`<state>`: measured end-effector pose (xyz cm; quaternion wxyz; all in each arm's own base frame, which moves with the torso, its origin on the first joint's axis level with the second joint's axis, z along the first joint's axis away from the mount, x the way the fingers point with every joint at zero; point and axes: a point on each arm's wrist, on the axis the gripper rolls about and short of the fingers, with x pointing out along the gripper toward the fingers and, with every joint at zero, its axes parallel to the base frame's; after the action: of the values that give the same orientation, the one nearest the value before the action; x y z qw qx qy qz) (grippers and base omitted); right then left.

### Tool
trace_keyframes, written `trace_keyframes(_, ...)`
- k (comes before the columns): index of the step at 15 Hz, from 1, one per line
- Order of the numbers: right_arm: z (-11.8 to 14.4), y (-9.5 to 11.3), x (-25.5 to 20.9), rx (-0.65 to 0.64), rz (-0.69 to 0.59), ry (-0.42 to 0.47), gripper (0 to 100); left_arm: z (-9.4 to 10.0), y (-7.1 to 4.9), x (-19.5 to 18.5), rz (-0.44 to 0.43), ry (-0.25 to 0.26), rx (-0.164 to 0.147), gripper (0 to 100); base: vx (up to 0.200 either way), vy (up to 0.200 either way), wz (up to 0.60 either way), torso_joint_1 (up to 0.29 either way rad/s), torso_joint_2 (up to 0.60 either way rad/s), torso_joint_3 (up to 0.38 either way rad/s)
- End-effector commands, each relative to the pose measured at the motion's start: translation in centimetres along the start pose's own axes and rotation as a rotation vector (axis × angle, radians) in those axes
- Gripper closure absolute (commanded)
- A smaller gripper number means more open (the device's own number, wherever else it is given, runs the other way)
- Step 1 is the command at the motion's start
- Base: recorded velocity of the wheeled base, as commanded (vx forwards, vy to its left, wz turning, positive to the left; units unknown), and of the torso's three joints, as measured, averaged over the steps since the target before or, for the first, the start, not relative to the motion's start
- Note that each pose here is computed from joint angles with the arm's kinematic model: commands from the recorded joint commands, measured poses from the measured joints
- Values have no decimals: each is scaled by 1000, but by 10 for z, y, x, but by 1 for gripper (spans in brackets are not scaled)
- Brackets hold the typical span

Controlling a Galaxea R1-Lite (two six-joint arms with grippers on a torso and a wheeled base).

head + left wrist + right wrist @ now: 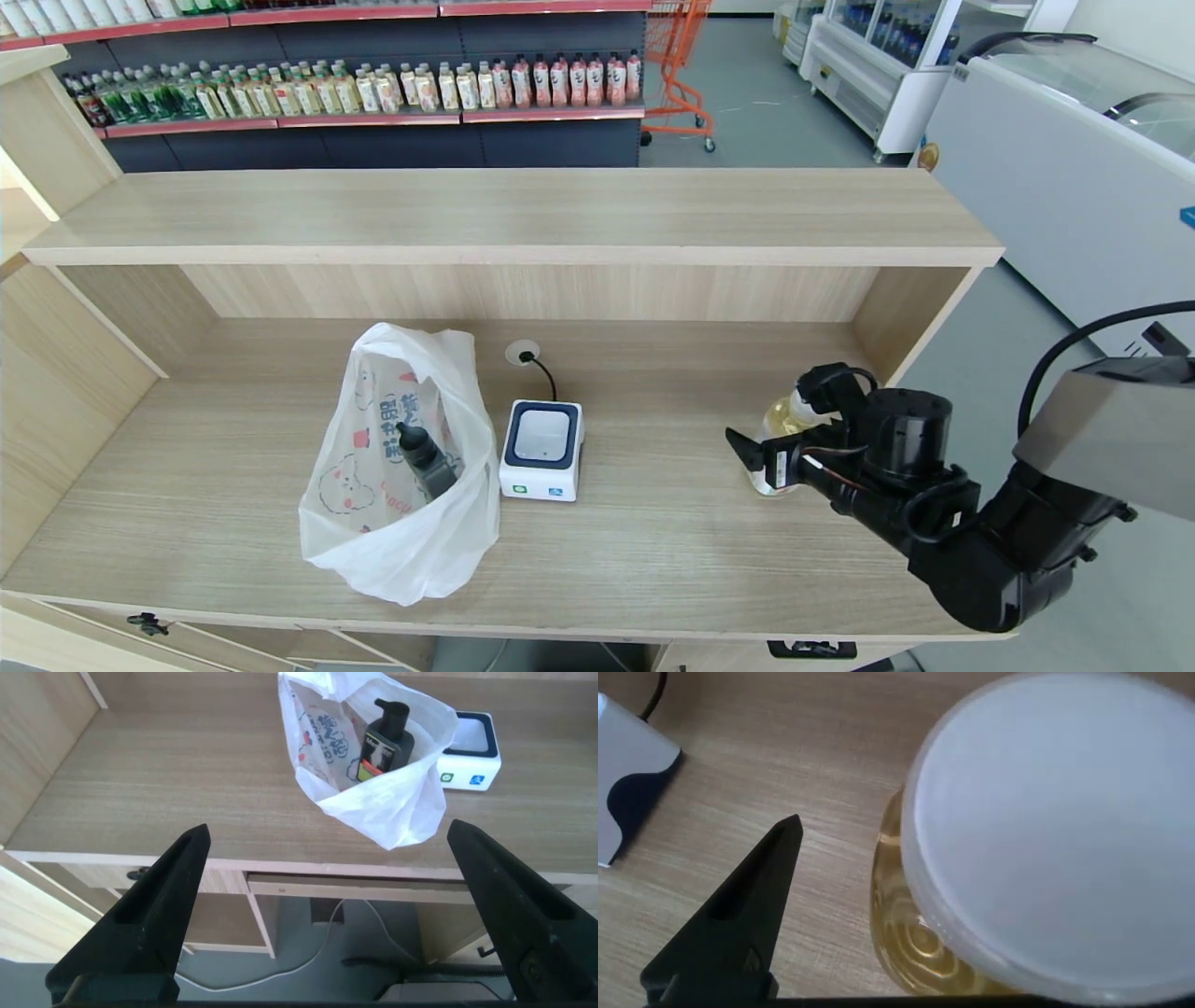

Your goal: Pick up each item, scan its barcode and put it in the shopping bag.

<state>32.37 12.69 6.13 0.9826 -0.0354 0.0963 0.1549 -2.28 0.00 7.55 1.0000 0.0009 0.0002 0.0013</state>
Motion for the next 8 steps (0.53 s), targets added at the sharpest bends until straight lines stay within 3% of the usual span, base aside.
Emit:
trace_keyframes(1, -9, 4, 10, -12, 9, 8, 0, 0, 0, 0, 1, 0, 0, 0, 0, 0, 0, 0, 0, 0)
trace_keyframes(2, -10, 5, 13, -20, 12, 1, 0, 0, 0, 0, 1, 0, 0, 0, 0, 0, 0, 0, 0, 0)
trace_keyframes(3, -9, 7, 17, -23, 15, -10, 100, 0, 0, 0, 1, 0, 0, 0, 0, 0, 0, 0, 0, 0)
trace_keyframes(8, -3, 10, 27, -36, 19, -42, 100, 0, 0, 0, 2, 0, 0, 0, 0, 0, 0, 0, 0, 0)
